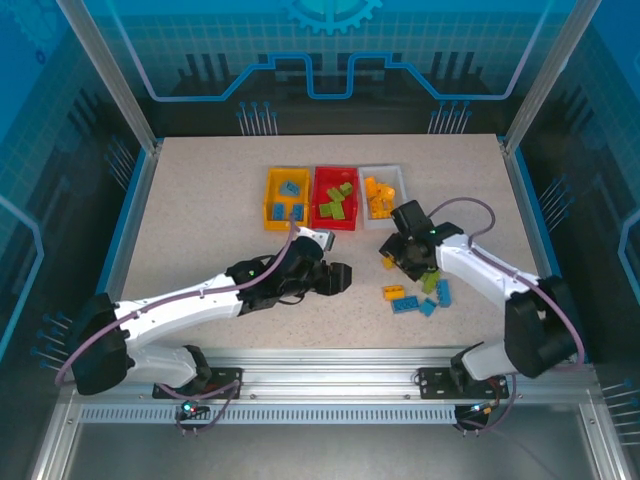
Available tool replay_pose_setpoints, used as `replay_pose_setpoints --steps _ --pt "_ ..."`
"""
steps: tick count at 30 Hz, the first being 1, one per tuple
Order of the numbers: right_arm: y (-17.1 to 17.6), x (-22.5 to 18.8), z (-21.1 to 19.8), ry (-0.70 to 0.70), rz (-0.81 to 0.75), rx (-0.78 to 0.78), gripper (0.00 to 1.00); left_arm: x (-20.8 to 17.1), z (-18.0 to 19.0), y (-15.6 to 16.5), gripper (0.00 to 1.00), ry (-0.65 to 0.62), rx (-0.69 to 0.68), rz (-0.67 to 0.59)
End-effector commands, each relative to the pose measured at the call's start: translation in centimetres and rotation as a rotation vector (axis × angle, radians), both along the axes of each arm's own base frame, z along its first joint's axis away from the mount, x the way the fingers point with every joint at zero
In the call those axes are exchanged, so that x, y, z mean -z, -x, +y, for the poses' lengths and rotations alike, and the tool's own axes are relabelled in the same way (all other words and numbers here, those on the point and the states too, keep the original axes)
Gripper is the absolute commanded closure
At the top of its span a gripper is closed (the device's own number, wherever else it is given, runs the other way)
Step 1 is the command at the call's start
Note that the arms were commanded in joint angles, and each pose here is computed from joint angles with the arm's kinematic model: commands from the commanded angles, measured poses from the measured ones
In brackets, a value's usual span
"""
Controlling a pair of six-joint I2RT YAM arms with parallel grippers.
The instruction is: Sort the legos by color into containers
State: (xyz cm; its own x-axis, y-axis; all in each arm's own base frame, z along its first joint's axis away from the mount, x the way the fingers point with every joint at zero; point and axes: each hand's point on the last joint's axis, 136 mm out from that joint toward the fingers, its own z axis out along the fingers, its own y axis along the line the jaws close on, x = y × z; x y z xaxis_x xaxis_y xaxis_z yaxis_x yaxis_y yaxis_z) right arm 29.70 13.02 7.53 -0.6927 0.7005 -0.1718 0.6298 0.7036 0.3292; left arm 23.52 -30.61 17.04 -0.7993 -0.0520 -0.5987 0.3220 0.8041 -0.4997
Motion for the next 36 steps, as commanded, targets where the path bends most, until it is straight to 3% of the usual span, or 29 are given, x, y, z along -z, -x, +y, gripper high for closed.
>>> replay_pose_setpoints --steps 1,7,19,29,36 --pt "-1.9 0.6 1.6 -0.103 0.02 0.166 0.34 -0.8 0.4 -0.2 0.41 0.022 -0.03 -0.028" --pt "-2.6 3.2 2.1 -0.162 0.105 0.29 0.35 -2.4 0.3 0.3 0.4 0.064 0.011 -0.076" --pt "-2.6 5.1 -0.2 -0.068 0.166 0.364 0.49 -3.9 1.1 0.7 0.39 0.08 0.011 -0.109" --pt "-2.6 6.3 -1.0 -0.053 0.215 0.394 0.47 -4.5 1.0 0.6 0.39 0.074 0.018 -0.12" --pt "-2.9 5.3 -0.7 -0.04 0.191 0.356 0.68 -4.5 1.4 0.5 0.39 0.064 0.004 -0.125"
